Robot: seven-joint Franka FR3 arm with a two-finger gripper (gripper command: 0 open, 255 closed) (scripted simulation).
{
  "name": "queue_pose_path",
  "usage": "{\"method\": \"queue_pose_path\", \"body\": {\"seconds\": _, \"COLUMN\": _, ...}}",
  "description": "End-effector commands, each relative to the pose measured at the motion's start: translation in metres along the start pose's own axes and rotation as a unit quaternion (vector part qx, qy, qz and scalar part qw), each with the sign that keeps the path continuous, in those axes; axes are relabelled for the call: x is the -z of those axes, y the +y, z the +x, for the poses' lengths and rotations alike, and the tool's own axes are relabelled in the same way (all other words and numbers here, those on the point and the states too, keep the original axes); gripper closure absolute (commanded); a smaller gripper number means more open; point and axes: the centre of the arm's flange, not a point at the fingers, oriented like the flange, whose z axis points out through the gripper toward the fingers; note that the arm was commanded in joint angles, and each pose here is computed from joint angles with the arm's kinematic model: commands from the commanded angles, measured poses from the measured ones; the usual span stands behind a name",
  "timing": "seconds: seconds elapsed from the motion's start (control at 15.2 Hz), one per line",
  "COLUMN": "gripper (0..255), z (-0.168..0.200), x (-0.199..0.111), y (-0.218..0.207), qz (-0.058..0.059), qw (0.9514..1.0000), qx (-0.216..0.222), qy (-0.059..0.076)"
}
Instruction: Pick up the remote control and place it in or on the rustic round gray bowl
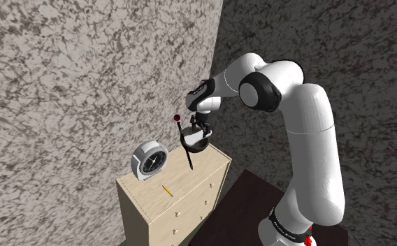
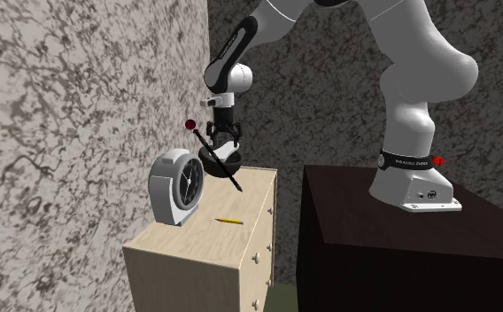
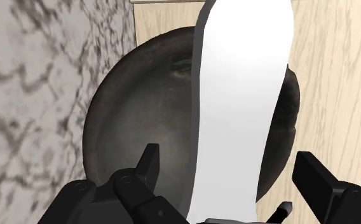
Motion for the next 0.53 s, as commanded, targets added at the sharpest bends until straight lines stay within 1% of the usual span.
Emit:
{"method": "queue_pose_path", "body": {"seconds": 0.0, "gripper": 0, "z": 0.000, "x": 0.024, "y": 0.000, "qz": 0.000, "qw": 1.0000, "qx": 0.000, "qy": 0.000}}
{"method": "queue_pose_path", "body": {"seconds": 0.07, "gripper": 0, "z": 0.000, "x": 0.035, "y": 0.000, "qz": 0.000, "qw": 1.0000, "qx": 0.000, "qy": 0.000}}
{"method": "queue_pose_path", "body": {"seconds": 0.46, "gripper": 0, "z": 0.000, "x": 0.035, "y": 0.000, "qz": 0.000, "qw": 1.0000, "qx": 0.000, "qy": 0.000}}
